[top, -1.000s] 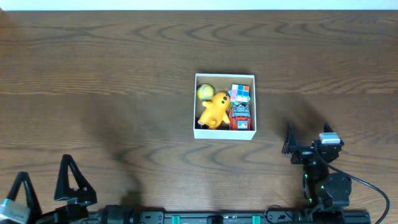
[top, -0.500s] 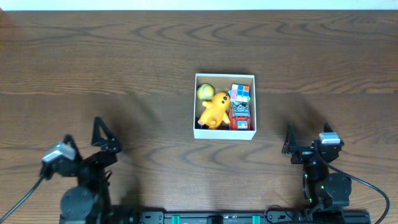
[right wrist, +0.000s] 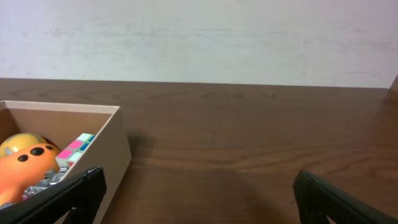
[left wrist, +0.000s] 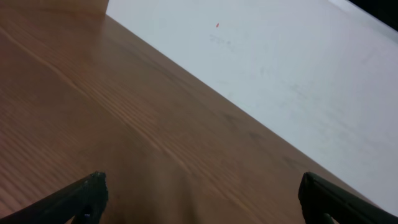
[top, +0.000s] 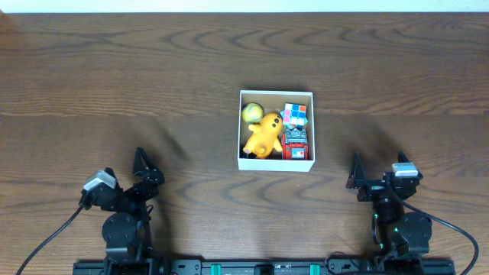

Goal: Pack container

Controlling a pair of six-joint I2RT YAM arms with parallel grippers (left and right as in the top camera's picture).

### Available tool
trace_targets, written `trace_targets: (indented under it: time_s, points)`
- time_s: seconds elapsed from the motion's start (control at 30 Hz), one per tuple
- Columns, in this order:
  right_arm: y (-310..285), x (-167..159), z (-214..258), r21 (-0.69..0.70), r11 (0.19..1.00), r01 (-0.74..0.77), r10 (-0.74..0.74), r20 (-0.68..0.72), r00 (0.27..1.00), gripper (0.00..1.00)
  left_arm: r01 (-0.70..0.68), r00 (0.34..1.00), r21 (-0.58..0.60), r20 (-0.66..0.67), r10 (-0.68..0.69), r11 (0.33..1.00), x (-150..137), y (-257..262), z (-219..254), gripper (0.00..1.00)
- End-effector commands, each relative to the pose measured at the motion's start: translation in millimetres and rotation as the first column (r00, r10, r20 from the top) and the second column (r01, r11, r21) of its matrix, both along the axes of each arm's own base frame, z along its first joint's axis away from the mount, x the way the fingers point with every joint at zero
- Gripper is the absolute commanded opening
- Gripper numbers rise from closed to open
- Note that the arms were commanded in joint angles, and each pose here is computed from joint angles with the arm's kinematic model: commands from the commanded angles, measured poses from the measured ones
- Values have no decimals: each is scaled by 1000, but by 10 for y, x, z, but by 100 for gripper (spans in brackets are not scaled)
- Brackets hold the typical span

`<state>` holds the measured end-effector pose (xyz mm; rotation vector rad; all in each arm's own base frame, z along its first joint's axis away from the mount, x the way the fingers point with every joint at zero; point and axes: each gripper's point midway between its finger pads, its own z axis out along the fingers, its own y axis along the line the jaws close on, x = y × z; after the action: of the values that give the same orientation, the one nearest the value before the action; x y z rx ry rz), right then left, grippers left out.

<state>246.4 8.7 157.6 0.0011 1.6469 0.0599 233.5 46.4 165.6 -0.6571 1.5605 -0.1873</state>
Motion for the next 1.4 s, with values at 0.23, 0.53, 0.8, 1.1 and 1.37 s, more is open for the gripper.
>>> trace_targets:
  time_s: [0.23, 0.53, 0.8, 1.1, 1.37]
  points:
    - [-15, -2, -2, -17, 1000, 3, -3, 5, 1000, 99, 27, 999, 189, -52, -17, 982, 6, 5, -36, 98]
    - [-15, -2, -2, -17, 1000, 3, -3, 5, 1000, 99, 48, 994, 240, -107, -23, 970, 28, 0, -242, 98]
    - [-15, -2, -2, -18, 1000, 3, -3, 5, 1000, 99, 65, 994, 312, -101, -35, 948, 54, -22, -220, 98]
    - [-15, -2, -2, -18, 1000, 3, -3, 5, 1000, 99, 76, 993, 366, -116, -35, 928, 54, -21, -215, 98]
    - [-15, -2, -2, -18, 1000, 3, -3, 5, 1000, 99, 78, 992, 365, -122, -35, 928, 54, -21, -228, 98]
